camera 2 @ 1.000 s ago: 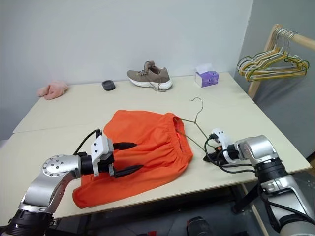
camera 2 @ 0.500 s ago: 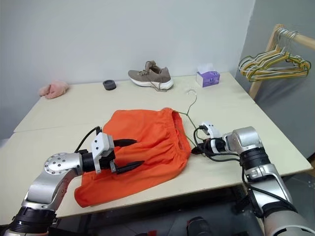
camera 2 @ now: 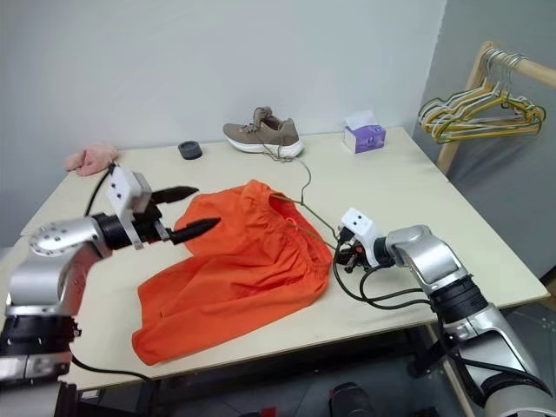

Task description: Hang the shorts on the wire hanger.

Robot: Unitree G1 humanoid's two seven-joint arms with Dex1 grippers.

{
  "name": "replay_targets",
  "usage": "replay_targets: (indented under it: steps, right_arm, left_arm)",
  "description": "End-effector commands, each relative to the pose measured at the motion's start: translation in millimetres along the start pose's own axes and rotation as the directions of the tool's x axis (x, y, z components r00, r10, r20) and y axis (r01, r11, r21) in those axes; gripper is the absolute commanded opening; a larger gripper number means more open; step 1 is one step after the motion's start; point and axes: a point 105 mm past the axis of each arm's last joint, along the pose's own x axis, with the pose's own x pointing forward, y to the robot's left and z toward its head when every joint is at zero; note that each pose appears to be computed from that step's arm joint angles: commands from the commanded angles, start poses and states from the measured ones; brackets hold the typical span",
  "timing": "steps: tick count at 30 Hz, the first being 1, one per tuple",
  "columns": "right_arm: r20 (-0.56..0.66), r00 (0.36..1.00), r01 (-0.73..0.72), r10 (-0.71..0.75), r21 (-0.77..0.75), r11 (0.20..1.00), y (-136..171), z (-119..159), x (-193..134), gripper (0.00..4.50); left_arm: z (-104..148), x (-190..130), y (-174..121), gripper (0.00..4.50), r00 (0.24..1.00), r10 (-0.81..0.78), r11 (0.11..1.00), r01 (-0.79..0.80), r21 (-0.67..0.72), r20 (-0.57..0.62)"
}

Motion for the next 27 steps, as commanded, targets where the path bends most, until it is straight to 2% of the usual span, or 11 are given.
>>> replay_targets:
  steps: [1, 7, 13, 15, 20, 23, 27]
  right_arm:
    - [0.057, 0.998, 0.016, -0.006, -0.175, 0.985, 6, 23, -6, 0.00]
    - [0.068, 0.998, 0.034, -0.016, -0.278, 0.960, 10, 30, -6, 0.00]
    - [0.077, 0.997, 0.025, 0.001, -0.328, 0.944, 18, 36, -6, 0.00]
    - [0.084, 0.996, 0.027, 0.002, -0.339, 0.940, 19, 39, -7, 0.00]
    - [0.106, 0.994, 0.025, 0.015, -0.366, 0.930, 24, 46, -8, 0.00]
    - [0.111, 0.994, 0.025, 0.020, -0.389, 0.921, 27, 47, -8, 0.00]
    - [0.111, 0.994, 0.024, 0.025, -0.421, 0.907, 29, 48, -8, 0.00]
  left_arm:
    - [16, 1, 11, 4.48, 0.999, -0.045, 0.992, 0.046, 0.120, -0.014]
    - [17, 20, 11, 4.48, 0.988, -0.137, 0.964, 0.148, 0.222, -0.067]
    - [-3, 45, -12, 4.48, 0.938, -0.300, 0.906, 0.338, 0.256, -0.176]
    - [-12, 47, -11, 4.48, 0.929, -0.300, 0.898, 0.352, 0.265, -0.216]
    - [-19, 52, -11, 4.48, 0.924, -0.310, 0.896, 0.362, 0.256, -0.224]
    - [-19, 54, -12, 3.87, 0.924, -0.319, 0.898, 0.366, 0.246, -0.210]
    - [-16, 57, -15, 2.61, 0.922, -0.339, 0.898, 0.376, 0.228, -0.185]
